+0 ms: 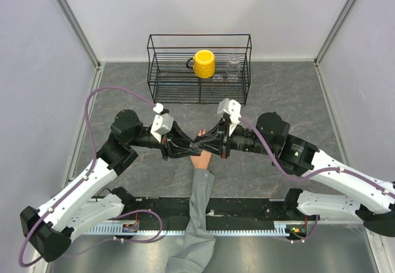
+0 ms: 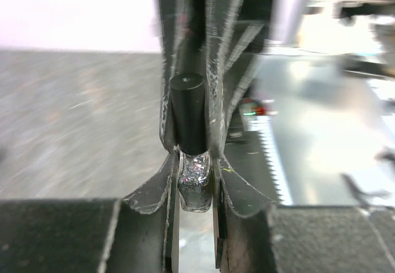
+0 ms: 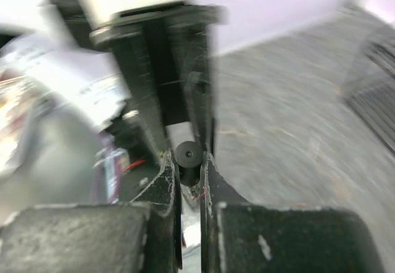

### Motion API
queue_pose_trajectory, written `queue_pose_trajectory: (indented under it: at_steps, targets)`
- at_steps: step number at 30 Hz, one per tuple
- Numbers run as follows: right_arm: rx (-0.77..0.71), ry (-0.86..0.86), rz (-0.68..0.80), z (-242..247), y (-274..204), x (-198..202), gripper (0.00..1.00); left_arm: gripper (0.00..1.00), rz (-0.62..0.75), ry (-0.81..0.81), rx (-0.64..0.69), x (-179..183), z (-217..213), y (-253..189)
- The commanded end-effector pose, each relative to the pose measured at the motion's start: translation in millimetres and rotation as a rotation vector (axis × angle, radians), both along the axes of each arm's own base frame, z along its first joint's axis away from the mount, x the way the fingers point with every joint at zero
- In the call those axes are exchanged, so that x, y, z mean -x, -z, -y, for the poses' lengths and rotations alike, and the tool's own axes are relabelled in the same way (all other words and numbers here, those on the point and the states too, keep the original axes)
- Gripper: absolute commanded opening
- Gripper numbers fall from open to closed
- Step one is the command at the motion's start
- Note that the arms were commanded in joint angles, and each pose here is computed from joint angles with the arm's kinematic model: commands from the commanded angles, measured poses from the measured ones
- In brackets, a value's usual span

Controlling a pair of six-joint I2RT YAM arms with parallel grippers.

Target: Paint the nails

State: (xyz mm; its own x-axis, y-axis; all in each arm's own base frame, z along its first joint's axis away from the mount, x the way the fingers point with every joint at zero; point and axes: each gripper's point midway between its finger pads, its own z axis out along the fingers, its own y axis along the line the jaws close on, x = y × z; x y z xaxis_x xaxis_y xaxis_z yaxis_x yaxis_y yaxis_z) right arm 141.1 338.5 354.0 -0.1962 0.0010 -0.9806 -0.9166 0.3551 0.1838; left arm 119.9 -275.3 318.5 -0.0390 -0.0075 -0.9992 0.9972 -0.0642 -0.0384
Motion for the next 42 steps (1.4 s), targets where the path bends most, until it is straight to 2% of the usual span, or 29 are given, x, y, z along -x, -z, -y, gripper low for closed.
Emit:
queue_pose_trajectory:
  at_steps: [1,3,7,8,10,11,13,16,17,19,22,25,30,36,38,40,42]
  targets:
    - [-0.043,-0.42,0.072,-5,-2,33,0.0,0.02,0.136,0.477,0.077,78,-20,-29]
    - [-0.038,-0.485,0.055,-5,1,39,0.0,0.02,0.128,0.471,0.074,76,-18,-28]
    - [-0.014,-0.374,0.038,-1,8,16,0.0,0.02,0.126,0.406,0.064,65,-13,-25]
    - [-0.01,-0.324,0.028,1,7,8,0.05,0.02,0.129,0.378,0.064,61,-12,-26]
    - [-0.001,-0.23,0.009,5,4,-4,0.31,0.02,0.148,0.264,0.063,42,-6,-26]
    - [0.004,-0.113,-0.03,10,3,-20,0.41,0.02,0.116,0.226,0.043,36,-5,-23]
    - [-0.012,0.026,-0.076,20,-4,-38,0.6,0.02,0.149,0.088,0.037,12,-1,-23]
    - [-0.087,0.208,-0.177,35,-21,-55,0.76,0.02,0.145,-0.111,0.014,-22,-2,-20]
    - [-0.112,0.229,-0.19,37,-29,-56,0.79,0.02,0.135,-0.207,0.0,-38,-5,-17]
    - [-0.153,0.331,-0.234,41,-36,-61,0.85,0.02,0.139,-0.272,-0.005,-50,-8,-17]
    - [-0.165,0.43,-0.223,37,-52,-62,0.86,0.02,0.138,-0.344,-0.008,-61,-12,-17]
    - [-0.108,0.487,-0.206,21,-51,-58,0.85,0.02,0.134,-0.381,-0.008,-66,-14,-17]
    - [-0.005,0.551,-0.175,-5,-34,-57,0.66,0.02,0.134,-0.424,-0.004,-71,-19,-18]
    - [0.047,0.59,-0.159,-15,-18,-58,0.54,0.02,0.141,-0.442,0.014,-69,-23,-22]
    - [0.054,0.6,-0.157,-14,-15,-59,0.47,0.02,0.145,-0.442,0.017,-69,-23,-23]
    - [0.06,0.611,-0.154,-11,-12,-60,0.45,0.02,0.147,-0.436,0.019,-68,-23,-23]
    - [0.064,0.614,-0.151,-9,-9,-60,0.38,0.02,0.145,-0.427,0.019,-67,-22,-24]
